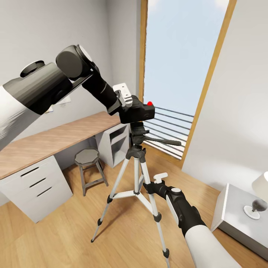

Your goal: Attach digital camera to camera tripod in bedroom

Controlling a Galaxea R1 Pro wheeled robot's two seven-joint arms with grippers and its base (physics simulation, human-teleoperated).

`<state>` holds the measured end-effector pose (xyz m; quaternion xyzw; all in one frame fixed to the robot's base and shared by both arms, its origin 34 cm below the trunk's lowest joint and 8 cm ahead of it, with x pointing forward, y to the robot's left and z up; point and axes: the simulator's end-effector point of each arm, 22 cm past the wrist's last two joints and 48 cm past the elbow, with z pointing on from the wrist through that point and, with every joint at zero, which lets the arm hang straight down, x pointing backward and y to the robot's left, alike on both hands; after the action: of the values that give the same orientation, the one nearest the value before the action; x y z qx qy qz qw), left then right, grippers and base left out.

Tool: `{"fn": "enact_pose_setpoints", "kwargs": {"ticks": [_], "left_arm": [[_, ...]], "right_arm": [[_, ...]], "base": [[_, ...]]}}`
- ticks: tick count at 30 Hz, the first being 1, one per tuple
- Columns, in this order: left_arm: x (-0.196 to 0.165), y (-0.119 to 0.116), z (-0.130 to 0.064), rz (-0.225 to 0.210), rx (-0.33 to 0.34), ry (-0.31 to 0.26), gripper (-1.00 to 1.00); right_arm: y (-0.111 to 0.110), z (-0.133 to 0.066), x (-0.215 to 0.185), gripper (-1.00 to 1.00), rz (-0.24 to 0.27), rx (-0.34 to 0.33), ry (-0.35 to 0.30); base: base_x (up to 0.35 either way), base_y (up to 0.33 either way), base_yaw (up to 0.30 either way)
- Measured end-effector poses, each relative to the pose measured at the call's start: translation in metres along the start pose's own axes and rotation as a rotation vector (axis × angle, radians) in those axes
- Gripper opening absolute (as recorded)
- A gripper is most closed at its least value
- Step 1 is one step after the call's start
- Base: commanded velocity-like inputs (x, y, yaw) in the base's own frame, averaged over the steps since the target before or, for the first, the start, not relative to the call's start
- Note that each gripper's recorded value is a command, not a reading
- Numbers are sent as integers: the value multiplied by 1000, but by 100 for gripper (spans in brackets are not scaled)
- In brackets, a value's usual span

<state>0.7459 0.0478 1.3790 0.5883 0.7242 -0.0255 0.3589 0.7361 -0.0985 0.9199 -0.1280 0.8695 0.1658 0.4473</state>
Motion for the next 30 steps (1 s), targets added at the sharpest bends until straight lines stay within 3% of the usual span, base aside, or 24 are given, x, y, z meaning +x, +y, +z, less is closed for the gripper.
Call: {"fn": "enact_pose_setpoints", "kwargs": {"ticks": [22,23,30], "left_arm": [[-1,1,0,-6,2,-4,-100],[-1,1,0,-6,2,-4,100],[-1,3,0,-1,-8,-4,100]], "right_arm": [[0,0,0,-100,0,0,0],[0,0,0,-100,0,0,0],[0,0,0,-100,0,0,0]], "base": [[0,0,0],[0,0,0],[0,0,0]]}}
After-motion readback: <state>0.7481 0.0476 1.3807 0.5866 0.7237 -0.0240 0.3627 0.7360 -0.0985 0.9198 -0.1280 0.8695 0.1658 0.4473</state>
